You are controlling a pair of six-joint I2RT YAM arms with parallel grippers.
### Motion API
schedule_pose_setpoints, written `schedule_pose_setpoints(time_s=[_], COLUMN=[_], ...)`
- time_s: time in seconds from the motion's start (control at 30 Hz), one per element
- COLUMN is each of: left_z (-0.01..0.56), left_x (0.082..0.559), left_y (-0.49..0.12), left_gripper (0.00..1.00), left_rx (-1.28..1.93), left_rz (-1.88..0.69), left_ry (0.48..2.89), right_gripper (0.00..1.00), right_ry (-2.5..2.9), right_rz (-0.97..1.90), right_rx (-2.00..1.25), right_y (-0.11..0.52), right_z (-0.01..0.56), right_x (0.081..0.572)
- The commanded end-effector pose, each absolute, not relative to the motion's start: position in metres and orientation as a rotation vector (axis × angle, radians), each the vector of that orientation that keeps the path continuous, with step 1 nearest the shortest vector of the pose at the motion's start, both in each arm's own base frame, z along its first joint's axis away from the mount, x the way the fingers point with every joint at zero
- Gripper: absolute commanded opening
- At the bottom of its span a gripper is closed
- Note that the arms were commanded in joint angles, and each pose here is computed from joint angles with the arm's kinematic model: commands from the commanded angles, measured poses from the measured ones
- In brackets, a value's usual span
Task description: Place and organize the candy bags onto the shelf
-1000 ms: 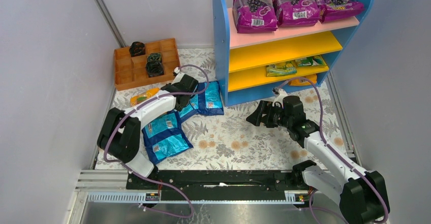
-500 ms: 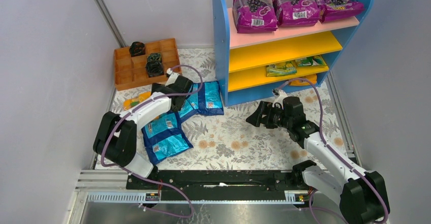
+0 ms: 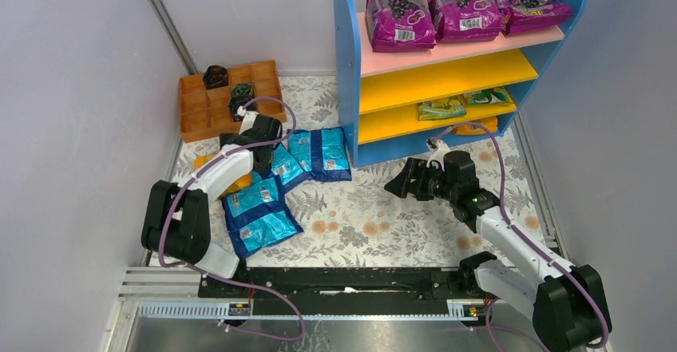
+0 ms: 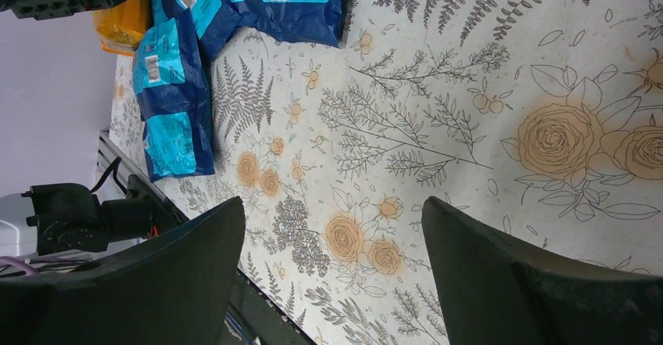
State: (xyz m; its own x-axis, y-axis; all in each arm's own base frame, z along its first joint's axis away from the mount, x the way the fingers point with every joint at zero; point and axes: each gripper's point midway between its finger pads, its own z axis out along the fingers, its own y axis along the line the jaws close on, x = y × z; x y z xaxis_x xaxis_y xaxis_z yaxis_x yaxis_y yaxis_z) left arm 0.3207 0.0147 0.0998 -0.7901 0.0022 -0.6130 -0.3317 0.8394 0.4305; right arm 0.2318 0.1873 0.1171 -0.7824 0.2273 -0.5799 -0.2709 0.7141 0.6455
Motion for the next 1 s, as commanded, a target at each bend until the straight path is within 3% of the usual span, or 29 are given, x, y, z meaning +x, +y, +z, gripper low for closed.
schedule_pose_setpoints(time_s=[0.0,0.17,0.47,0.8,0.83,0.9,0.97], left_z=[0.091,0.091,0.122,0.147,0.145,0.14,0.134], left_x=[0.323,0.324,0.327,0.324,0.324,0.324,0.323], left_y=[0.024,0.024,0.03,0.034,0.033,0.031,0.031], left_gripper=[0.89,0.49,0.0,0.03,0.18,0.61,0.85], left_rx=[-0.321,-0.319,-0.369,-0.43,-0.429,-0.426,-0.426], left_rz=[0.685,0.663,0.651,0.62,0.614,0.608,0.614], left_ry=[2.406,2.415,2.307,2.21,2.218,2.238,2.266], right_gripper=[0.9,0.89,0.89,0.89,0.89,0.89,0.89], right_ry=[2.227,2.239,2.228,2.245,2.241,2.237,2.234], right_rz=[1.042,1.059,1.06,1.082,1.082,1.083,1.082], right_rx=[-0.042,-0.051,-0.055,-0.036,-0.037,-0.041,-0.045], right_y=[0.193,0.197,0.197,0.199,0.199,0.199,0.199], right_z=[0.121,0.12,0.127,0.124,0.125,0.125,0.125], right_x=[0.232,0.233,0.236,0.234,0.234,0.234,0.234])
